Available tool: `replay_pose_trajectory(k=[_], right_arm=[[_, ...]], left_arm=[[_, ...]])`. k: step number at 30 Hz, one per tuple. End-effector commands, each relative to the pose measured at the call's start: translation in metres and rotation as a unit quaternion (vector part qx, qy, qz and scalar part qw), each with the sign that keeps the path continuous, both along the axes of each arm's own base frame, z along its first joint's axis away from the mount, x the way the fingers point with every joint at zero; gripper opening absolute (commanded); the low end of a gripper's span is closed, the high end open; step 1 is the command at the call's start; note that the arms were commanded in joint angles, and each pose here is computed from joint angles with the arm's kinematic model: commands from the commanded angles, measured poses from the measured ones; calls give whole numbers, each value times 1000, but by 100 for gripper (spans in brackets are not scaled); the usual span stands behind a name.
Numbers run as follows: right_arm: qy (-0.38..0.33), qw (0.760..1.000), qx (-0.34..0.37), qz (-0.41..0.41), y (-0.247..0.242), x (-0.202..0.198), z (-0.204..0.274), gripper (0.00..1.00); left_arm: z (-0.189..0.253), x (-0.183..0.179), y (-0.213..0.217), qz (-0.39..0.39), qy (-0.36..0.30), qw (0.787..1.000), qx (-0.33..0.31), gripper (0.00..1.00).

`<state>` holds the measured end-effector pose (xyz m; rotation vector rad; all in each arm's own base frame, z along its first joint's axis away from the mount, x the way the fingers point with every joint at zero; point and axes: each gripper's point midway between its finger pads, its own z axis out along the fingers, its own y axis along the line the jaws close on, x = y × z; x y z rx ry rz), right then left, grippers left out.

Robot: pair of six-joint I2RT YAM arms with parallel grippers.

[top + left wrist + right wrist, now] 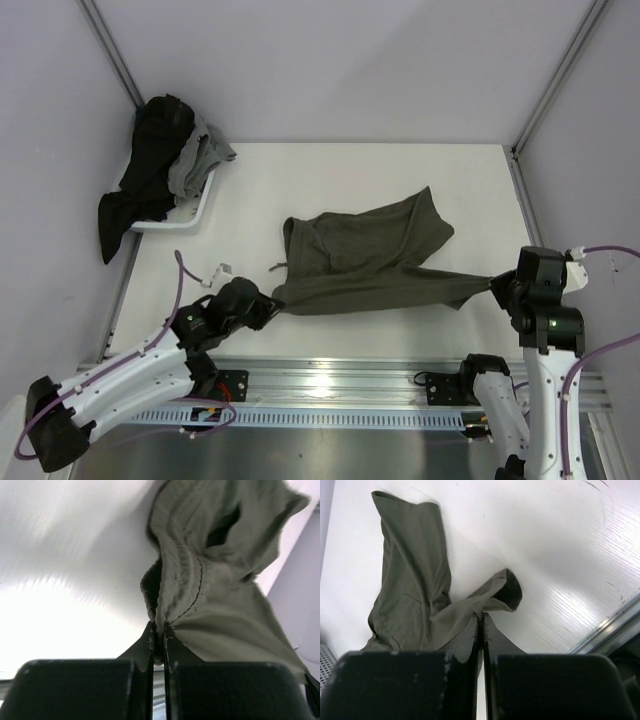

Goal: Fold and stack the shorts
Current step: Fold the shorts

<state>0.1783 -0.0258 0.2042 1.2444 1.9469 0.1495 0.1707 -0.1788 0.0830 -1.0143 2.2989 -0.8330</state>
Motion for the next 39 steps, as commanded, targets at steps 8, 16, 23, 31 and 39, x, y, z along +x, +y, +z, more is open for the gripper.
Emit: replay_pose_trajectory(k=[8, 16, 23, 31, 39], right_arm=[[-32, 999, -35, 26, -9, 86, 34, 0], [-15, 996, -47, 68, 13, 143, 27, 0], [-12, 993, -63, 99, 38, 189, 34, 0], [3, 992, -65, 111, 49, 251, 21, 0], [13, 990, -58, 128, 59, 300, -2, 0]], left_arm=[[90, 40, 28, 81, -62, 994, 48, 3], [93, 71, 32, 102, -33, 993, 40, 0], [93, 100, 52, 131, -32, 990, 47, 0], [96, 143, 62, 156, -21, 986, 54, 0], [96, 203, 67, 174, -5, 984, 50, 0]])
